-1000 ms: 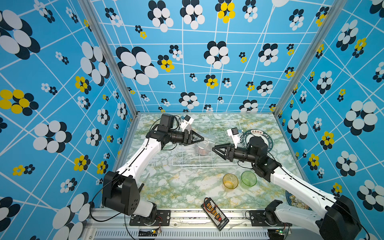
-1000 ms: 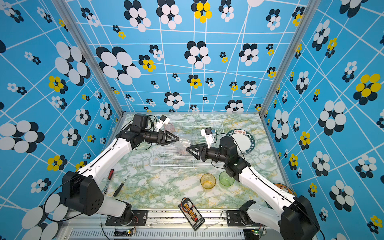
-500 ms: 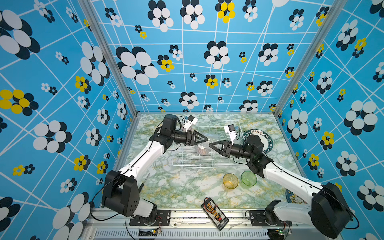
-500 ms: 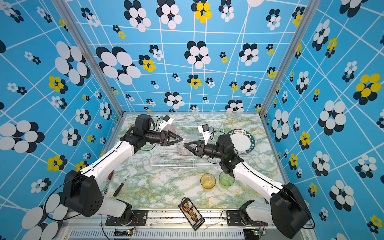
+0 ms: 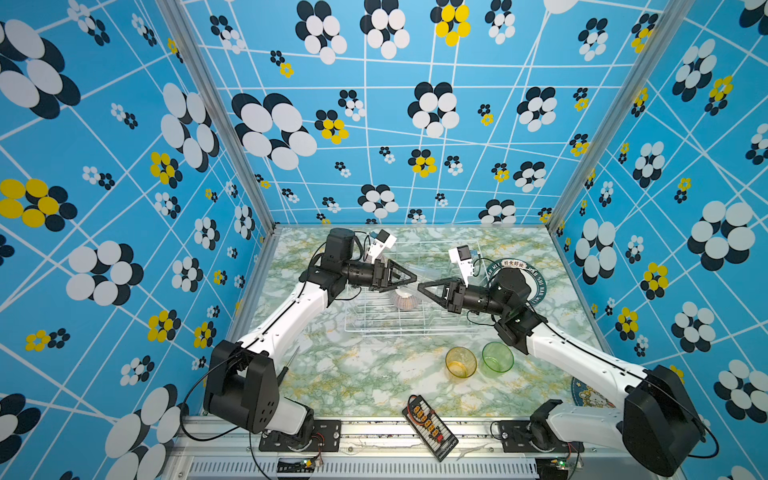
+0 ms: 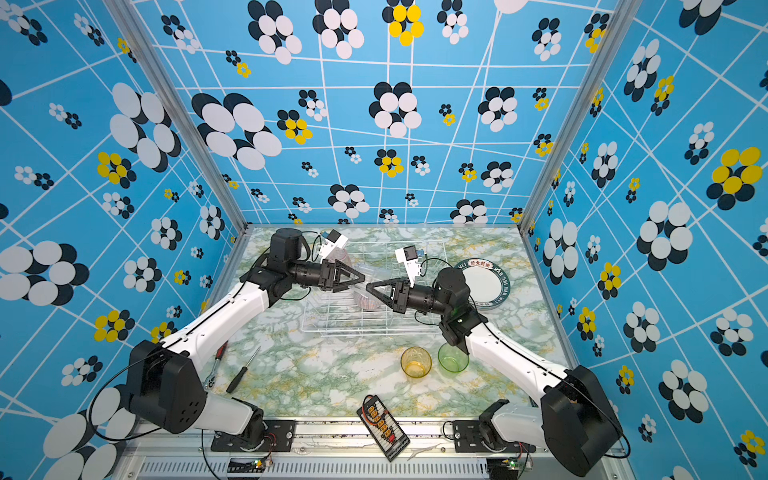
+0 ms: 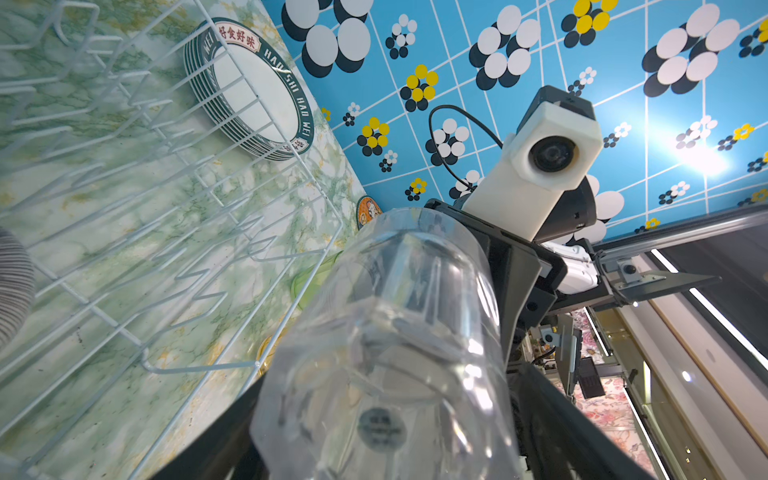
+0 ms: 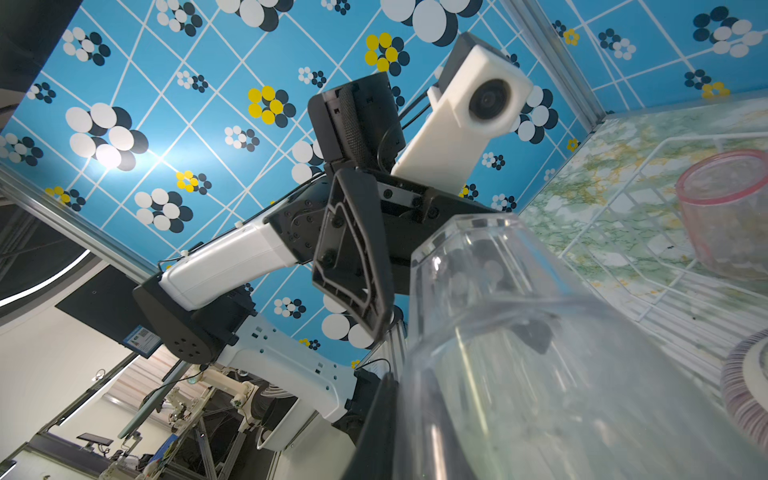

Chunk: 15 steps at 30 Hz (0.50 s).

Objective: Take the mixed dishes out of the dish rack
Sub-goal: 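Grasp the clear glass with the right gripper from the left gripper, then carry the clear glass toward the table with right while left withdraws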

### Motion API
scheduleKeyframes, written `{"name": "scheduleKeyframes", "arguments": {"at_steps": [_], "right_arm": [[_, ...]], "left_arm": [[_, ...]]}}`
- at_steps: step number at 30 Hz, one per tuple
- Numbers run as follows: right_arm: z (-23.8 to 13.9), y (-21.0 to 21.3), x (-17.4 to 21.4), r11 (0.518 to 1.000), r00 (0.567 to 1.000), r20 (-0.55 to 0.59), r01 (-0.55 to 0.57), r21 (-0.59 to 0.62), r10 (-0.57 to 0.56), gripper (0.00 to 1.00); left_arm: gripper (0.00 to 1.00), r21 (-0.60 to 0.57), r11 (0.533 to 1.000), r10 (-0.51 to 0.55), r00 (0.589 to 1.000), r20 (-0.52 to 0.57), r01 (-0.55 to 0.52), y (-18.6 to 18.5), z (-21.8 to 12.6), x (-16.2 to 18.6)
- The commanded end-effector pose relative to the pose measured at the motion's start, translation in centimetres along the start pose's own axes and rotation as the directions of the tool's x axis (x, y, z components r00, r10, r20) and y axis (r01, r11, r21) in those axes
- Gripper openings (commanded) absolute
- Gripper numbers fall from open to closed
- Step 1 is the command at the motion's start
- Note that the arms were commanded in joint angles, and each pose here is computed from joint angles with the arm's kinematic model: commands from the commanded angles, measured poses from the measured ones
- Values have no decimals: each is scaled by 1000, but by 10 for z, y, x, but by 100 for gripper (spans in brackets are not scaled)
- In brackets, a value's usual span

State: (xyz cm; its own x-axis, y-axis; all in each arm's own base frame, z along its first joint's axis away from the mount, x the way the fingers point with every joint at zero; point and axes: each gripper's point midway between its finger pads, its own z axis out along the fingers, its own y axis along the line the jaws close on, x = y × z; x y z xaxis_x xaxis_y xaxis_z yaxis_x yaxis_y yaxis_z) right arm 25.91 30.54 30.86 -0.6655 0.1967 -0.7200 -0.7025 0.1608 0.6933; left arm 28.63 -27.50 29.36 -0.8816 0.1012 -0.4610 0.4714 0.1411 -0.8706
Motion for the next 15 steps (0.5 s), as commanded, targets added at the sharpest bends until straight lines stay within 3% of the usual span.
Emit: {"name": "scheduleKeyframes", "arguments": {"at_steps": [1, 6, 10, 12, 15], "right_arm": [[-1, 7, -10, 999, 999, 3, 32, 14, -32, 0], [-7, 6, 3, 998, 997, -70, 33, 60, -29, 0], [-16, 5, 15, 989, 988, -148, 58, 136, -38, 0], [-23, 3, 25, 977, 977, -209, 82, 195, -41, 0], [-32, 3, 43, 939, 941, -332, 166, 301, -60, 0]], "left_arm": [[99, -6, 999, 51, 999, 9, -51, -7, -3, 1], [99, -43, 996, 83, 995, 51, -81, -14, -14, -5], [99, -187, 978, 112, 990, 86, -94, -9, -34, -6], [99, -303, 949, 122, 987, 101, -87, -2, -48, -4], [99, -498, 865, 140, 983, 117, -63, 13, -75, 0]]}}
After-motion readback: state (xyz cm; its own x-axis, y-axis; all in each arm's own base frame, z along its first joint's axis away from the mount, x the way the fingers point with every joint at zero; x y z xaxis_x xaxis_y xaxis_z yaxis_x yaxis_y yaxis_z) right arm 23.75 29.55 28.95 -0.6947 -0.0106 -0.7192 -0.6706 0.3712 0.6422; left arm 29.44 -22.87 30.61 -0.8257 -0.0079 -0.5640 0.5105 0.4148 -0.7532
